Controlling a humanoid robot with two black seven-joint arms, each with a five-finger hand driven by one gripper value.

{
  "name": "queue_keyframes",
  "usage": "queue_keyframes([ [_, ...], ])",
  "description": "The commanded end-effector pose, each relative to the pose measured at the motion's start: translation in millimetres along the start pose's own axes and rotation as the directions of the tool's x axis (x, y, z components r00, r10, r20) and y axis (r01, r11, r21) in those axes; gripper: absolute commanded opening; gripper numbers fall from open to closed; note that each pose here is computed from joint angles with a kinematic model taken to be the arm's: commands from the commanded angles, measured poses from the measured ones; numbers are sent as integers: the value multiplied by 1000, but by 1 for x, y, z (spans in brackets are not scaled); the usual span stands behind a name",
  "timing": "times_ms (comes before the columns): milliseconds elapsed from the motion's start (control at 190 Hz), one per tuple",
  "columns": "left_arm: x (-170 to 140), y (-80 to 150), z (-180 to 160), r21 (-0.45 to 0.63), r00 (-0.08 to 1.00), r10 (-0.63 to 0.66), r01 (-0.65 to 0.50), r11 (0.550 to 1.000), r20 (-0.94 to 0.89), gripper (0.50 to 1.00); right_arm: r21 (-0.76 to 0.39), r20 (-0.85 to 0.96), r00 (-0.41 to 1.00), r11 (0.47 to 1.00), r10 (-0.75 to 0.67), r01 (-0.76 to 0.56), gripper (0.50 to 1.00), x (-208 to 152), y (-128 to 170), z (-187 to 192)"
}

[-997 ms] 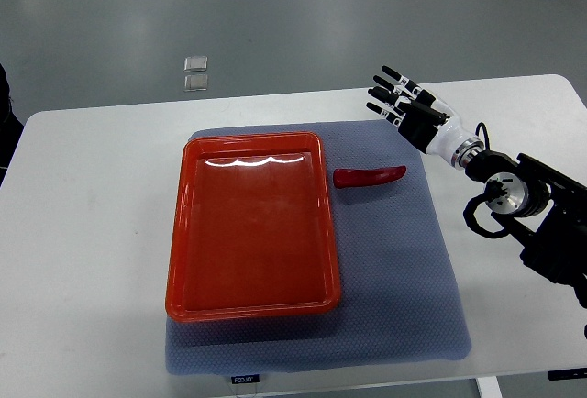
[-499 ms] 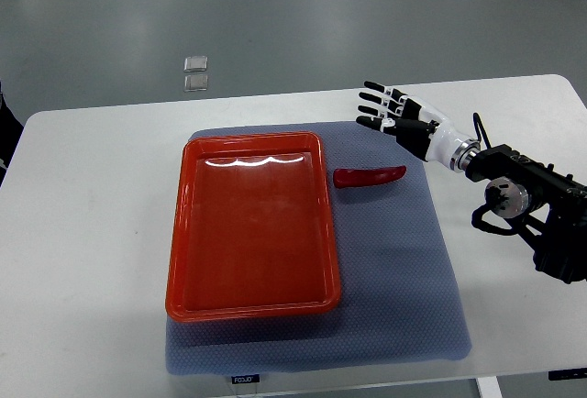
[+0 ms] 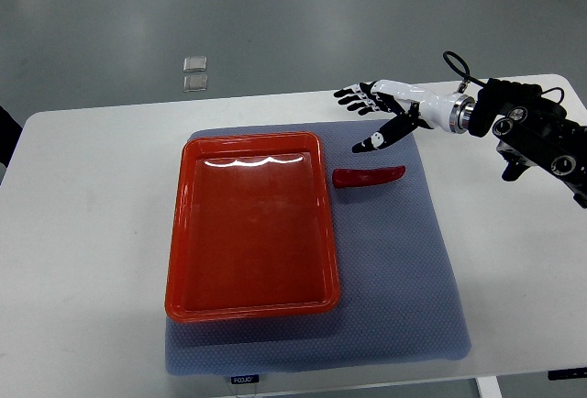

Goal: Place red pepper on red tray
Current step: 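Lower the right hand onto the red pepper and close fingers, then lift the red pepper with the right hand over the tray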

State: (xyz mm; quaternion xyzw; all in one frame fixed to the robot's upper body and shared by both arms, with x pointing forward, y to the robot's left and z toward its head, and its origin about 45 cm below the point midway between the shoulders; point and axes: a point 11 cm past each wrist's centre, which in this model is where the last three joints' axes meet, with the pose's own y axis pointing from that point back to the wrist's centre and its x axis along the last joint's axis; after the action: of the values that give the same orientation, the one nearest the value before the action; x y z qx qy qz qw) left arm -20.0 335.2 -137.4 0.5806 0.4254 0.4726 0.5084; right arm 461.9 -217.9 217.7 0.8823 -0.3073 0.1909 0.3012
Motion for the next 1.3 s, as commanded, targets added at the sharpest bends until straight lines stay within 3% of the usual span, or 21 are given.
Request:
queue_keyframes([
  [0,0,0,0,0,1000,0,0,1000,1,1000,-53,-121,991,997,-57,51,911,0,-2,-2],
  [157,0,0,0,0,1000,0,0,1000,-1,1000,-176,-326,927,975,-187,135,911,-6,-5,-1],
  [315,0,0,0,-2,1000,0,0,1000,-1,1000,-210,-379,896,964,-234,163,909,-14,-9,2],
  [798,0,0,0,0,1000,0,0,1000,1,1000,-234,-470,855,965,-219,119,891,-31,-17,17],
  [803,0,0,0,0,1000,0,0,1000,-1,1000,-233,-472,856,966,-212,111,871,-30,-17,18],
  [866,0,0,0,0,1000,0,0,1000,1,1000,-233,-474,856,967,-208,106,834,-31,-17,19],
  [1071,0,0,0,0,1000,0,0,1000,1,1000,-247,-477,850,962,-224,115,740,-36,-16,25],
  [1234,0,0,0,0,1000,0,0,1000,1,1000,-252,-481,847,961,-226,114,607,-36,-15,26],
  [1297,0,0,0,0,1000,0,0,1000,-1,1000,-252,-481,847,961,-226,114,599,-36,-15,26],
])
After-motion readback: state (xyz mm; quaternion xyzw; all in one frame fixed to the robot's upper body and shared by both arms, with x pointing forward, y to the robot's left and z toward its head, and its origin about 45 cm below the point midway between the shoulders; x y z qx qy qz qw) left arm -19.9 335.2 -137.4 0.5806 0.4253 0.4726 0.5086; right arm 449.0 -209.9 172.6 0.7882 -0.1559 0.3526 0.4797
